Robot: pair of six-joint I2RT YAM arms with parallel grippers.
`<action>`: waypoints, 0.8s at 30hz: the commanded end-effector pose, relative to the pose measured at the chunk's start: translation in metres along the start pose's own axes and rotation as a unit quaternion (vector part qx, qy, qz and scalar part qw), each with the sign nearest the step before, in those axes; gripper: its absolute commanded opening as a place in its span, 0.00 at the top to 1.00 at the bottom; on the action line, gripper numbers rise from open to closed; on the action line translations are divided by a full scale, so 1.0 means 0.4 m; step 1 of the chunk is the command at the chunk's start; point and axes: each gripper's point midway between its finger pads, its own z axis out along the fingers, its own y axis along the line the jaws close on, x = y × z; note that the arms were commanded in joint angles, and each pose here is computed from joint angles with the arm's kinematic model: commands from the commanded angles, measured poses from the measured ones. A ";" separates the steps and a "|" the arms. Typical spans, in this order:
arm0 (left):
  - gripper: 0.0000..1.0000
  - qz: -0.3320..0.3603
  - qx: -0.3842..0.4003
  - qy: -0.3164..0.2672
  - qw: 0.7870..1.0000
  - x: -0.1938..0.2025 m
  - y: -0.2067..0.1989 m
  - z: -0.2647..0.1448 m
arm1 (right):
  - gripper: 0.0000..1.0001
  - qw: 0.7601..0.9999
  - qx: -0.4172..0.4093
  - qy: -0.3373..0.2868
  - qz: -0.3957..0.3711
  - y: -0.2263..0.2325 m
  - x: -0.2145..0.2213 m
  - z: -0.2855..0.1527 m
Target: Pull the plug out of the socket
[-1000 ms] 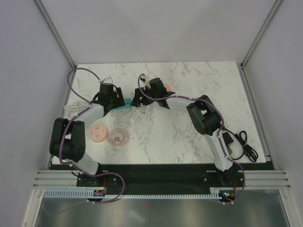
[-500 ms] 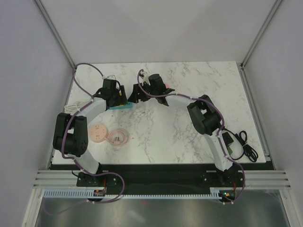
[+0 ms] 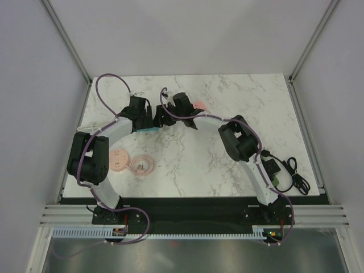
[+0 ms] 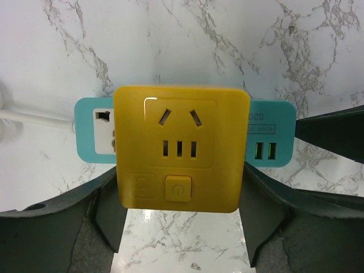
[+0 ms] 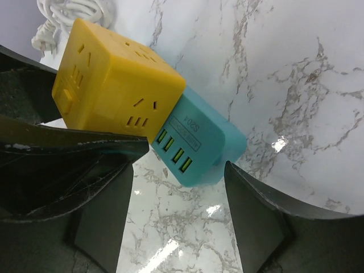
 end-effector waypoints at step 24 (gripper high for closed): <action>0.13 -0.061 0.055 -0.065 0.995 -0.126 0.021 -0.026 | 0.34 0.999 0.012 -0.029 0.018 -0.018 -0.048 0.065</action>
